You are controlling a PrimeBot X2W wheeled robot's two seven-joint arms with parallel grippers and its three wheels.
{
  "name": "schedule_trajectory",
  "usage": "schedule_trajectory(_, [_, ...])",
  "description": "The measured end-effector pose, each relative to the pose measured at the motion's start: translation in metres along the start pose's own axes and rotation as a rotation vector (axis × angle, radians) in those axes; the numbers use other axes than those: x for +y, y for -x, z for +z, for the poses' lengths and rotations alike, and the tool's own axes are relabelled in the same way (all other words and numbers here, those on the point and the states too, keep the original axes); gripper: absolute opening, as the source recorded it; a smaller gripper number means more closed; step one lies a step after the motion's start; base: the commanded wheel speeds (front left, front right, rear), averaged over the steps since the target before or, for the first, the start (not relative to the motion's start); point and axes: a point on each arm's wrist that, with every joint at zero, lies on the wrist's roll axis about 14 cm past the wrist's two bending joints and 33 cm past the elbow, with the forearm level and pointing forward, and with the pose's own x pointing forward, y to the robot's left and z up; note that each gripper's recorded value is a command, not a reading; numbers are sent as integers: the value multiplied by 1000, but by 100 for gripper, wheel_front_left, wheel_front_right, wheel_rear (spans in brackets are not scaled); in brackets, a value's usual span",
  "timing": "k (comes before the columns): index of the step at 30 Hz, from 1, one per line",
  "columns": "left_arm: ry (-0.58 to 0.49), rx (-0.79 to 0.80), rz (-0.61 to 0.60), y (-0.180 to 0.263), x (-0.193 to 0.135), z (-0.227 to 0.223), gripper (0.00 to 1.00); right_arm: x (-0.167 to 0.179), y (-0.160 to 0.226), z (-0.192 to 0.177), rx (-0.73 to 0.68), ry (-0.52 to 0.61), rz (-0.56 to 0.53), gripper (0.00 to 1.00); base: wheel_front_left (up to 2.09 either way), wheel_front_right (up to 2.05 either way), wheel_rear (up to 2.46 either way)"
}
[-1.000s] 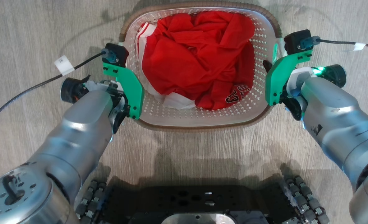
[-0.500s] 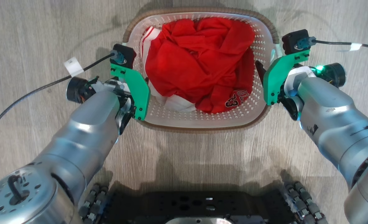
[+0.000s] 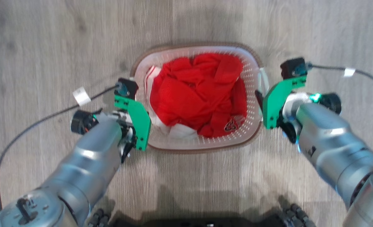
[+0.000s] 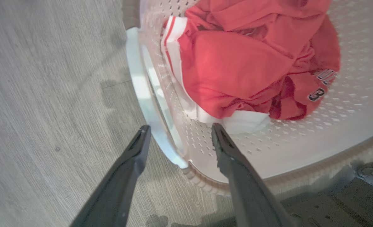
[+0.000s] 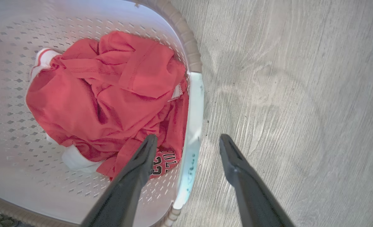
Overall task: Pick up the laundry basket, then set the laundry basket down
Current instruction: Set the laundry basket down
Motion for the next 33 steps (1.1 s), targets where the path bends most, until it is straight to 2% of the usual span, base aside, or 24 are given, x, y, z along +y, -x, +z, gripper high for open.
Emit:
schedule_trajectory(10, [-28, -86, -1, 56, -26, -1, 100, 14, 72, 9, -94, -27, -38, 100, 0, 0, 0])
schedule_trajectory(15, [-45, -200, 3, 83, -36, 10, 100, 23, 106, 20, -202, -60, -46, 100, 0, 0, 0])
schedule_trajectory(25, [-69, -618, 59, 155, -45, 68, 100, 50, 184, 76, -583, -66, -3, 100, 0, 0, 0])
schedule_trajectory(29, [-31, -789, 63, 195, -53, 108, 100, 51, 233, 123, -775, -54, 22, 100, 0, 0, 0])
schedule_trajectory(33, [-61, -1025, 81, 254, -58, 152, 100, 51, 293, 170, -1007, -11, 36, 100, 0, 0, 0])
